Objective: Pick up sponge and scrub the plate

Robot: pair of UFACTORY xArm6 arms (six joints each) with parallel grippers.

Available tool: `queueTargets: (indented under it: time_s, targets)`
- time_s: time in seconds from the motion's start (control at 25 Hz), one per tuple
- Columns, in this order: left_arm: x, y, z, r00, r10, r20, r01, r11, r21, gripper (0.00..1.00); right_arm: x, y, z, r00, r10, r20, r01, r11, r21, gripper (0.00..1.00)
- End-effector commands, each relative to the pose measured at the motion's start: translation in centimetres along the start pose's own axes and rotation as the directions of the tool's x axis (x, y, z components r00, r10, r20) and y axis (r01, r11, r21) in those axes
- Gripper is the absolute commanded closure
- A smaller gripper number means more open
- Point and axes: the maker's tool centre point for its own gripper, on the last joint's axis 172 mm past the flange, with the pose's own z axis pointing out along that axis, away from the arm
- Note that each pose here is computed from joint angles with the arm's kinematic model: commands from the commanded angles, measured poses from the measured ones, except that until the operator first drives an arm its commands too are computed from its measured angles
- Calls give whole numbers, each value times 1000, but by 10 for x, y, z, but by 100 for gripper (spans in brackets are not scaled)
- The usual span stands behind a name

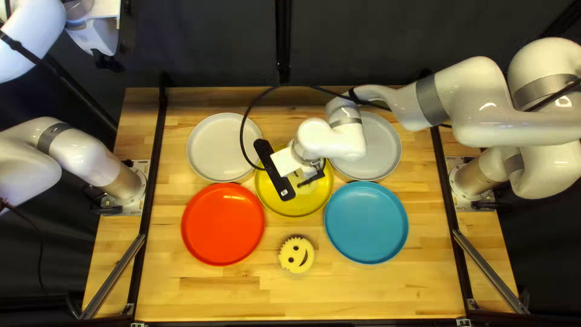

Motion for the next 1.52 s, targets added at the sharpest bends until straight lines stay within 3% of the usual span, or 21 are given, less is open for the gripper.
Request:
queueTargets:
  time_s: [0.04,0.48,1.28,1.52]
  targets:
    - [0,0,0,1000,0,0,0,1000,0,0,-5,19,8,1000,22,15,-22,1000,22,100]
    - [0,0,0,1000,0,0,0,1000,0,0,-11,32,10,993,115,28,-117,990,77,100]
    - [0,0,0,1000,0,0,0,1000,0,0,40,-30,7,991,126,43,-129,988,89,100]
    - [0,0,0,1000,0,0,0,1000,0,0,40,-25,11,986,159,45,-163,981,102,100]
